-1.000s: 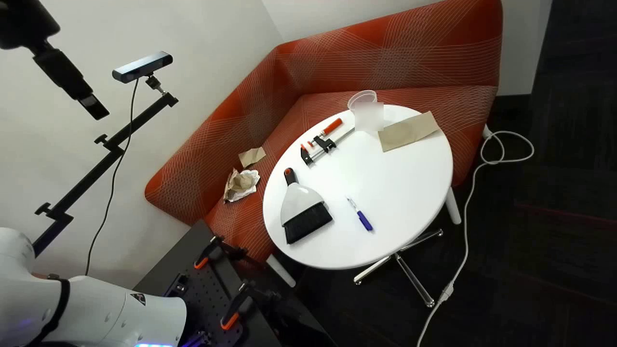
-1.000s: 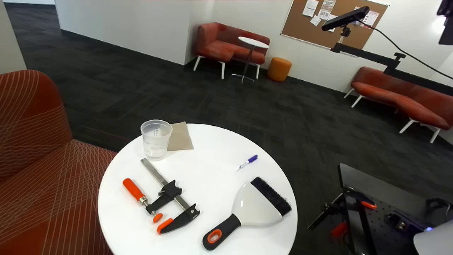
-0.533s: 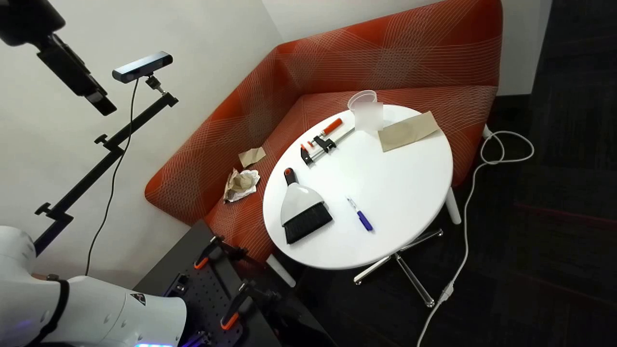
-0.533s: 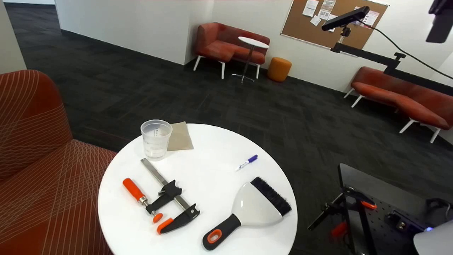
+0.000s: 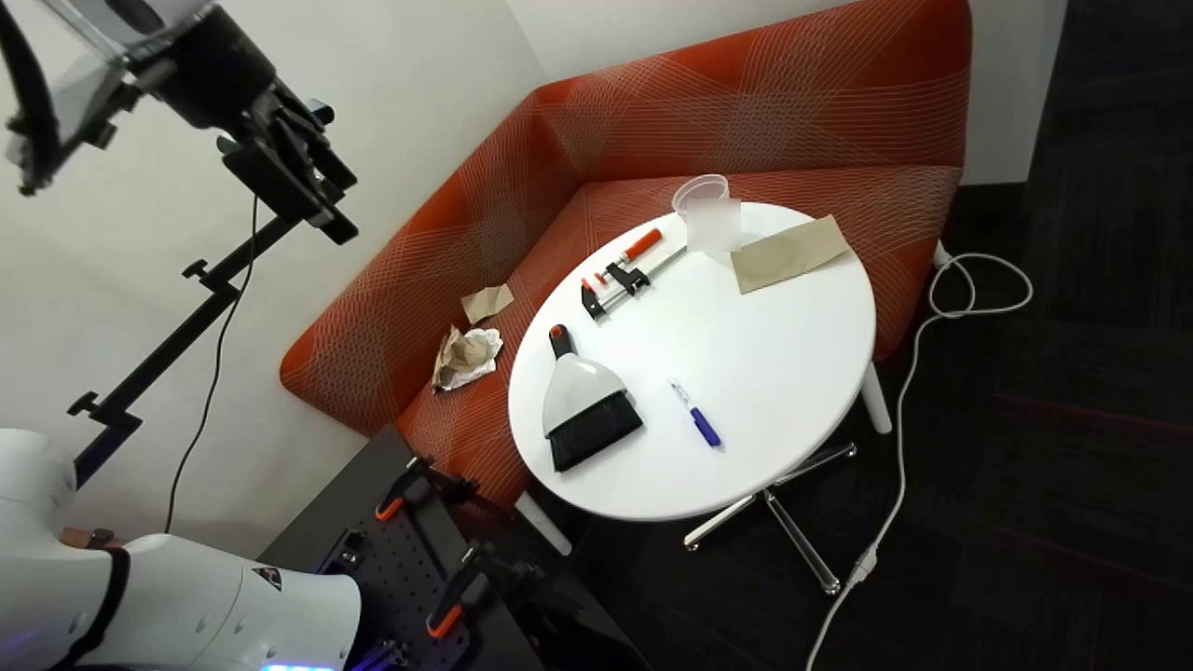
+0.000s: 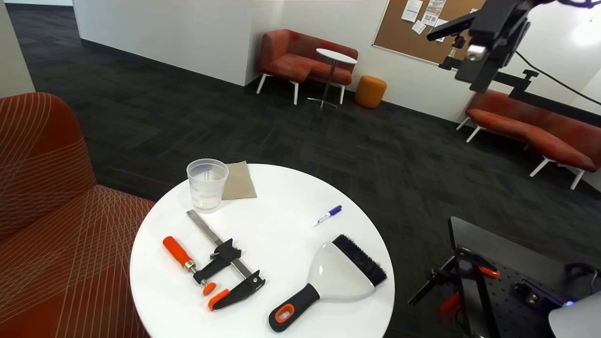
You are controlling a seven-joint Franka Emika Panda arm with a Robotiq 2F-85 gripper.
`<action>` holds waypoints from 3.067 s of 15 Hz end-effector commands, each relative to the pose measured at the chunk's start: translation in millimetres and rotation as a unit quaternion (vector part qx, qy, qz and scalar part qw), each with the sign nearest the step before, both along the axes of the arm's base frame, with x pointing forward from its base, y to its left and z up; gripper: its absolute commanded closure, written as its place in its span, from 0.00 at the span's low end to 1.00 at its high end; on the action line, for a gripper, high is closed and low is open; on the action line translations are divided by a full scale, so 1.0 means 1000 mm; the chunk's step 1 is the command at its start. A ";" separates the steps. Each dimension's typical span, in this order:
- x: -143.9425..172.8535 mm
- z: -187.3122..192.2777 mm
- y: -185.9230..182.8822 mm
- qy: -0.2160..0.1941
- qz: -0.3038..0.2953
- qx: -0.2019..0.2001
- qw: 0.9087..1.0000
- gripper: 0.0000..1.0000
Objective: Move the pen slightly to the left
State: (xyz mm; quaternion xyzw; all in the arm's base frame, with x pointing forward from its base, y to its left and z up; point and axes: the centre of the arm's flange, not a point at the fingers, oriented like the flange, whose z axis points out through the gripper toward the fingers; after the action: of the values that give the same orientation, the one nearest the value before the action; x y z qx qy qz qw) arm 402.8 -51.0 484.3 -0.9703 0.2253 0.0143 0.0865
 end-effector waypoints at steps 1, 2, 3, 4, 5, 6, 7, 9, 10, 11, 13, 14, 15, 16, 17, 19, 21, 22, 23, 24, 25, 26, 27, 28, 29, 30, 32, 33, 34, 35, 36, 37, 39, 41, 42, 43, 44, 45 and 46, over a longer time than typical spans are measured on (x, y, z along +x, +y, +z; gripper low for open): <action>0.026 -0.046 -0.014 0.000 -0.100 -0.011 0.995 0.00; 0.032 -0.060 -0.020 -0.002 -0.128 -0.015 0.992 0.00; 0.037 -0.073 -0.025 0.000 -0.155 -0.017 0.988 0.00; 0.043 -0.085 -0.029 0.003 -0.181 -0.022 0.983 0.00; 0.047 -0.097 -0.033 0.004 -0.208 -0.026 0.978 0.00; 0.052 -0.110 -0.036 0.006 -0.235 -0.031 0.971 0.00; 0.055 -0.119 -0.039 0.009 -0.261 -0.037 0.965 0.00; 0.060 -0.139 -0.044 0.023 -0.305 -0.041 0.951 0.00; 0.060 -0.145 -0.043 0.036 -0.312 -0.036 0.949 0.00; 0.052 -0.136 -0.045 0.027 -0.284 -0.034 0.958 0.00; 0.053 -0.149 -0.045 0.041 -0.297 -0.035 0.953 0.00; 0.054 -0.150 -0.045 0.043 -0.299 -0.035 0.952 0.00; 0.054 -0.150 -0.045 0.043 -0.300 -0.035 0.952 0.00; 0.055 -0.149 -0.045 0.042 -0.300 -0.035 0.952 0.00; 0.055 -0.149 -0.045 0.042 -0.300 -0.035 0.952 0.00; 0.065 -0.161 -0.054 0.050 -0.345 -0.036 0.937 0.00; 0.074 -0.179 -0.063 0.060 -0.393 -0.034 0.917 0.00; 0.077 -0.188 -0.067 0.066 -0.414 -0.034 0.907 0.00; 0.082 -0.199 -0.071 0.071 -0.437 -0.031 0.896 0.00; 0.085 -0.209 -0.074 0.072 -0.456 -0.029 0.887 0.00; 0.090 -0.220 -0.078 0.075 -0.475 -0.026 0.877 0.00; 0.094 -0.231 -0.082 0.073 -0.492 -0.024 0.867 0.00; 0.099 -0.241 -0.086 0.070 -0.511 -0.019 0.857 0.00; 0.102 -0.251 -0.090 0.064 -0.526 -0.016 0.848 0.00; 0.107 -0.260 -0.093 0.060 -0.539 -0.012 0.840 0.00; 0.110 -0.270 -0.096 0.055 -0.550 -0.009 0.833 0.00; 0.117 -0.289 -0.101 0.056 -0.569 -0.011 0.820 0.00; 0.119 -0.298 -0.102 0.055 -0.577 -0.014 0.815 0.00; 0.121 -0.307 -0.104 0.056 -0.584 -0.018 0.810 0.00; 0.122 -0.316 -0.106 0.055 -0.590 -0.020 0.805 0.00; 0.123 -0.324 -0.107 0.052 -0.595 -0.023 0.802 0.00; 0.124 -0.332 -0.108 0.052 -0.601 -0.025 0.797 0.00; 0.125 -0.348 -0.109 0.049 -0.610 -0.029 0.790 0.00; 0.125 -0.360 -0.111 0.044 -0.620 -0.030 0.783 0.00; 0.124 -0.366 -0.111 0.043 -0.625 -0.030 0.779 0.00; 0.123 -0.371 -0.111 0.041 -0.628 -0.029 0.776 0.00; 0.122 -0.376 -0.112 0.040 -0.632 -0.028 0.773 0.00; 0.120 -0.381 -0.112 0.041 -0.636 -0.027 0.770 0.00; 0.118 -0.386 -0.113 0.041 -0.640 -0.028 0.767 0.00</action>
State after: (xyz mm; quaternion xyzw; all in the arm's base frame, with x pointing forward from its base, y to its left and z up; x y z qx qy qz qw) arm 517.2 -163.7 110.2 -0.6213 0.7829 -0.0014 0.0338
